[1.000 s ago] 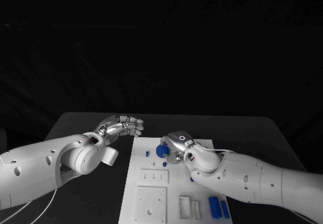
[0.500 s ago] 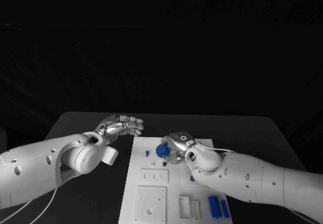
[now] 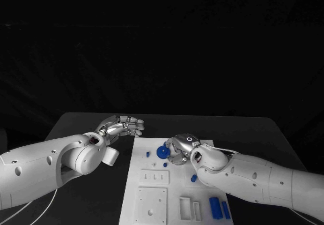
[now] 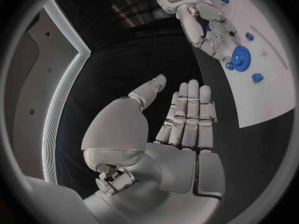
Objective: Assemble the parts on the task board
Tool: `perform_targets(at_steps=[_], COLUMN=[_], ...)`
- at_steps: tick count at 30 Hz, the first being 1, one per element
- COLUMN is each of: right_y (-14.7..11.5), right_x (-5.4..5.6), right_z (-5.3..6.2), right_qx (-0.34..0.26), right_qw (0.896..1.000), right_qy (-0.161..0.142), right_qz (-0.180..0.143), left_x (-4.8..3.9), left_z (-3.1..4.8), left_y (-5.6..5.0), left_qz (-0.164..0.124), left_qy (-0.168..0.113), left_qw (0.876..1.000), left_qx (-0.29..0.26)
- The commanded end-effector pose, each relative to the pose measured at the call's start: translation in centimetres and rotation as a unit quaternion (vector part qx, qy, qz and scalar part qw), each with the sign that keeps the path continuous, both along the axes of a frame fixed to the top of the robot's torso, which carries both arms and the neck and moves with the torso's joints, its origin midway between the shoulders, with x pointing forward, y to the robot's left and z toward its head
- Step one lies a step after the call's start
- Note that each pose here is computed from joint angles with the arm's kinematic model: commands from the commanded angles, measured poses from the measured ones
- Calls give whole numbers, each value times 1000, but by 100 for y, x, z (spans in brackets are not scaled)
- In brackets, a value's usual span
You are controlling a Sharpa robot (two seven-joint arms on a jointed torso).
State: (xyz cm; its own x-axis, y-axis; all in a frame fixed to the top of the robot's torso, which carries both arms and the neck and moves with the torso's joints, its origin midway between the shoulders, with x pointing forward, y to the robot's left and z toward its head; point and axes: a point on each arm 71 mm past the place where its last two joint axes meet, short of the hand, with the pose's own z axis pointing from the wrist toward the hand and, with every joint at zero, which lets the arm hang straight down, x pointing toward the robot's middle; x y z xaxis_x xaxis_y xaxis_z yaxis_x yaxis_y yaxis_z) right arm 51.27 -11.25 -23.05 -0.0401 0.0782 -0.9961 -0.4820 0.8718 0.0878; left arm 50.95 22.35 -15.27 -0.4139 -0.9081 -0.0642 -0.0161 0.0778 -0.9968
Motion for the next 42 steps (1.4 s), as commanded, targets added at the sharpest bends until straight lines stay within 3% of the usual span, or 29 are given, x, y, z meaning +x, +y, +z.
perform_targets(at_steps=[1,8,12,18,23,29,35,42], right_y=[-18,-146,-309,-737,-1162,-1632,-1932,-2026], right_x=[-19,-34,-19,46,92,128,177,154], right_z=[0,89,211,426,515,483,435,216], right_qx=[17,69,125,181,182,173,156,145], right_qw=[1000,997,992,983,982,982,983,981], right_qy=[5,-24,-30,36,54,70,80,104], right_qz=[4,0,-4,-10,-18,-39,-59,-71], left_x=[-5,-5,-3,-2,3,28,44,52], left_z=[12,11,11,15,13,7,1,-2], left_y=[-17,-5,8,47,69,102,118,133], left_qz=[-6,-5,-4,4,5,8,10,11], left_qy=[-1,0,-1,-4,-4,-4,-5,-5], left_qw=[1000,1000,1000,1000,1000,1000,1000,1000], left_qx=[-5,-5,-5,-4,-3,-2,-1,-1])
